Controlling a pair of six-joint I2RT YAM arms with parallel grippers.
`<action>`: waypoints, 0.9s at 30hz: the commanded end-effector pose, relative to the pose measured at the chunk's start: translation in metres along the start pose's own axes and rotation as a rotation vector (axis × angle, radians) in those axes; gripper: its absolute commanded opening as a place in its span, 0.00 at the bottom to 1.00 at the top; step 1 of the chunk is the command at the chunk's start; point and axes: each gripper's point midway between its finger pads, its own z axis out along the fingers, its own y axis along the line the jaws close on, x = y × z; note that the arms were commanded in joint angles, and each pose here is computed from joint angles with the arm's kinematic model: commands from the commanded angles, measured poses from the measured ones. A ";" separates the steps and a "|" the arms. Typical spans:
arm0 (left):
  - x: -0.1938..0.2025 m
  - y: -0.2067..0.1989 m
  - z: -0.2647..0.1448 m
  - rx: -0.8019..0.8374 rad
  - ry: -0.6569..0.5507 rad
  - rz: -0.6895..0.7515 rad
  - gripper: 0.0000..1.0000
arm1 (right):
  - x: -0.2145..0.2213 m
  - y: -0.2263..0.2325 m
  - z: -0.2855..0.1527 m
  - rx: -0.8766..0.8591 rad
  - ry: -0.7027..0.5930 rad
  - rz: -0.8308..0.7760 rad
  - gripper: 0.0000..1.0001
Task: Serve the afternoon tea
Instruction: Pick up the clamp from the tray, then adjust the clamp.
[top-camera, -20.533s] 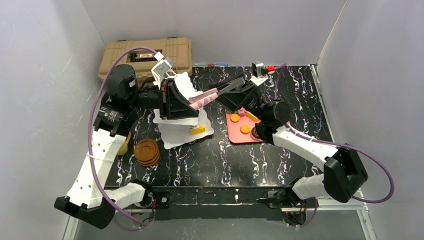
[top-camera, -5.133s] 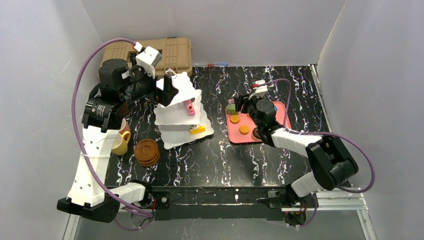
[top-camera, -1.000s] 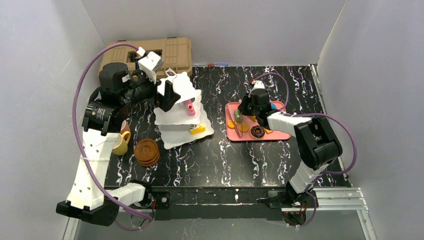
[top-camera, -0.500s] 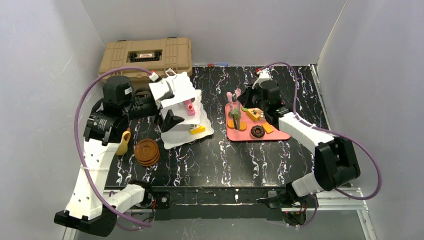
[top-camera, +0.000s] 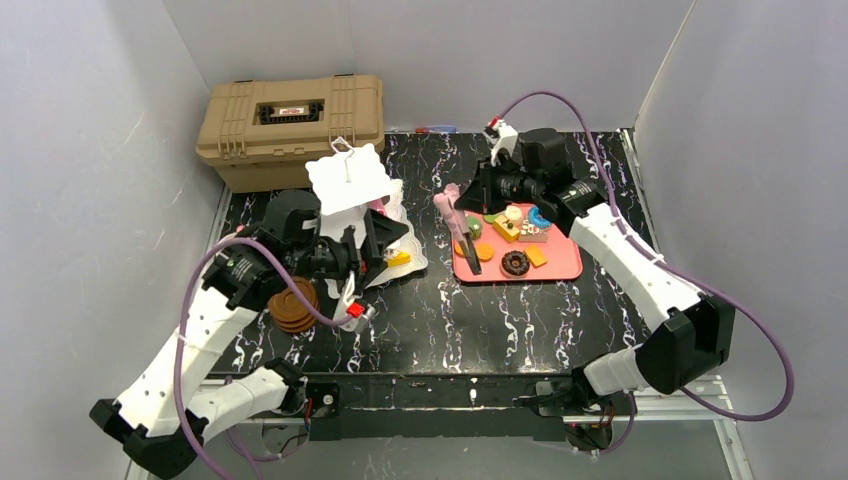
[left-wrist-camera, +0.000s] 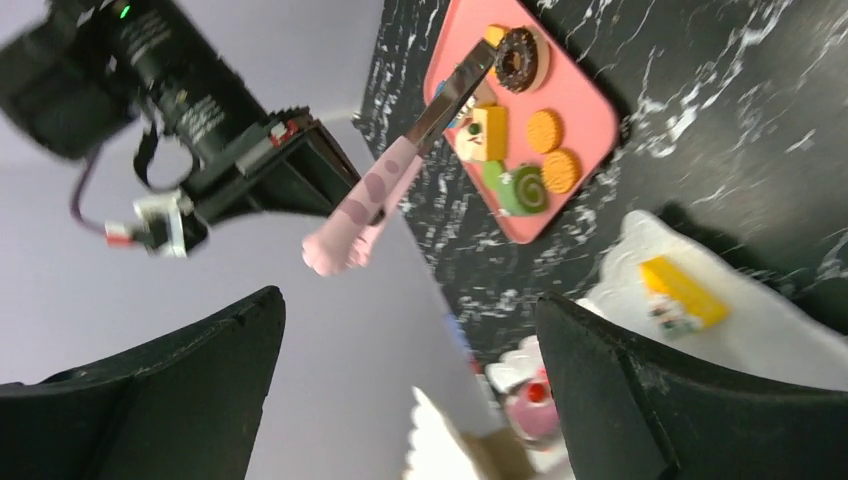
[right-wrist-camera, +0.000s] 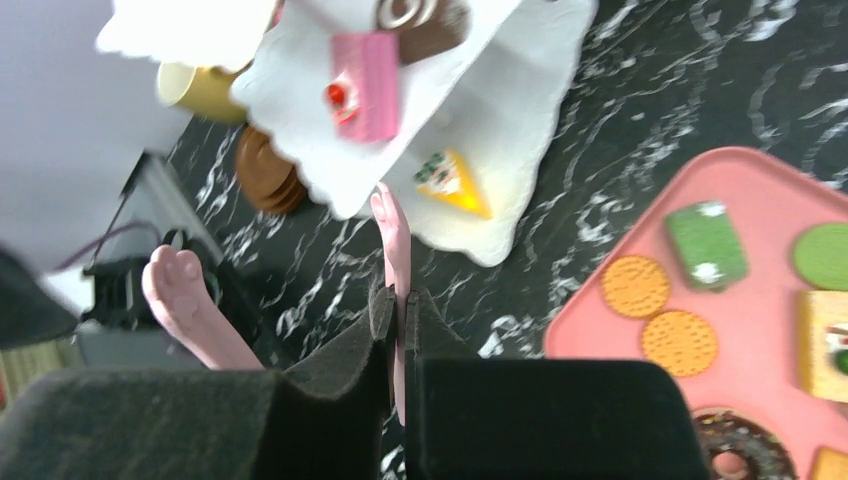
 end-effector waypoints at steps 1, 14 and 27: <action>-0.003 0.020 0.016 0.026 -0.020 0.392 0.92 | 0.032 0.058 -0.013 -0.121 0.210 -0.048 0.08; 0.004 0.015 0.044 0.061 0.032 0.474 0.59 | 0.060 0.109 0.003 -0.156 0.369 -0.059 0.06; 0.001 0.032 0.042 -0.119 0.062 0.469 0.12 | 0.062 0.149 0.012 -0.410 0.406 0.106 0.07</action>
